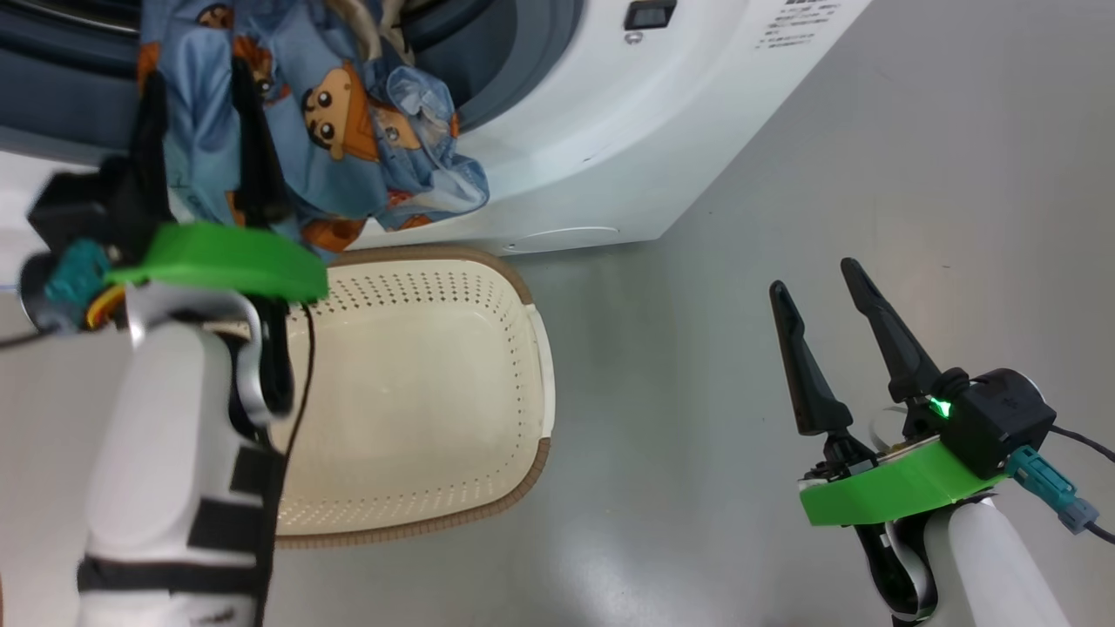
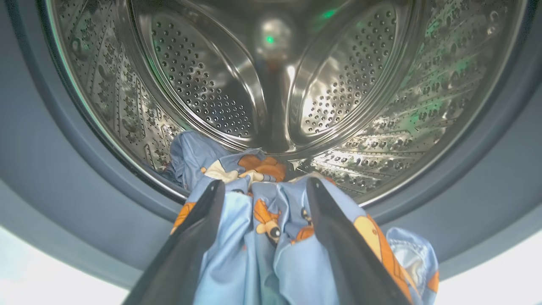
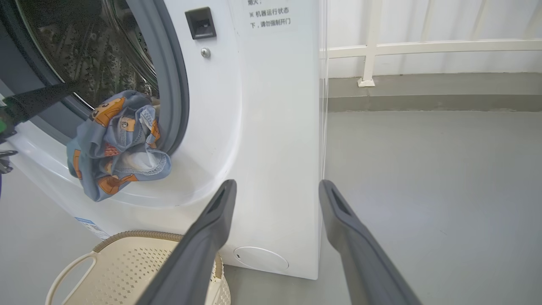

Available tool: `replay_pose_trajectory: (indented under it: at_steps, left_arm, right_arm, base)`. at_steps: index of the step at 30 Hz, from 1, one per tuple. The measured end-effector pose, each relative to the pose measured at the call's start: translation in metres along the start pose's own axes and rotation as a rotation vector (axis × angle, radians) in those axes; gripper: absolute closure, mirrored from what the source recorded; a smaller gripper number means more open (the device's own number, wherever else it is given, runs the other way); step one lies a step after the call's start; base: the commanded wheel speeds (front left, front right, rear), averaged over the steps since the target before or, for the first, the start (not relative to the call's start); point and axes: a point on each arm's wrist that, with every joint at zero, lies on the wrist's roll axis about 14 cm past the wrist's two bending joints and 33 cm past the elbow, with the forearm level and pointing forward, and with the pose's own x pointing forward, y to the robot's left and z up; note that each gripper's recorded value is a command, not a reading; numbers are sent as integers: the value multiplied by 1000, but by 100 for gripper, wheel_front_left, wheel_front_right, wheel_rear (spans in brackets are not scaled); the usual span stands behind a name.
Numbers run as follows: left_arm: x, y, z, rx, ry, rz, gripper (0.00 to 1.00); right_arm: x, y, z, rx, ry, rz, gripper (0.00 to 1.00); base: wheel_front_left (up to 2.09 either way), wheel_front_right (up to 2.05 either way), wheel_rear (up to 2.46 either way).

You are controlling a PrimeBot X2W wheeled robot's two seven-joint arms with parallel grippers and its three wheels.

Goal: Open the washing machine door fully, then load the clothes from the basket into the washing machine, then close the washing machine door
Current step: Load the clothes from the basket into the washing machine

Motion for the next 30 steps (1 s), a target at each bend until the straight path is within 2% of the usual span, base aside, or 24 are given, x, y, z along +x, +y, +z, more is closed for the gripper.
replay_pose_trajectory:
  at_steps: [19, 30]
  left_arm:
    - [-92, 20, -29, -40, 135, 63, 0]
    - [-111, 23, -24, -54, 155, 76, 0]
  right_arm:
    - [-1, -8, 8, -27, -18, -8, 0]
    - [-6, -14, 8, -32, -15, -28, 0]
  base:
    - [0, 0, 0]
    - [0, 0, 0]
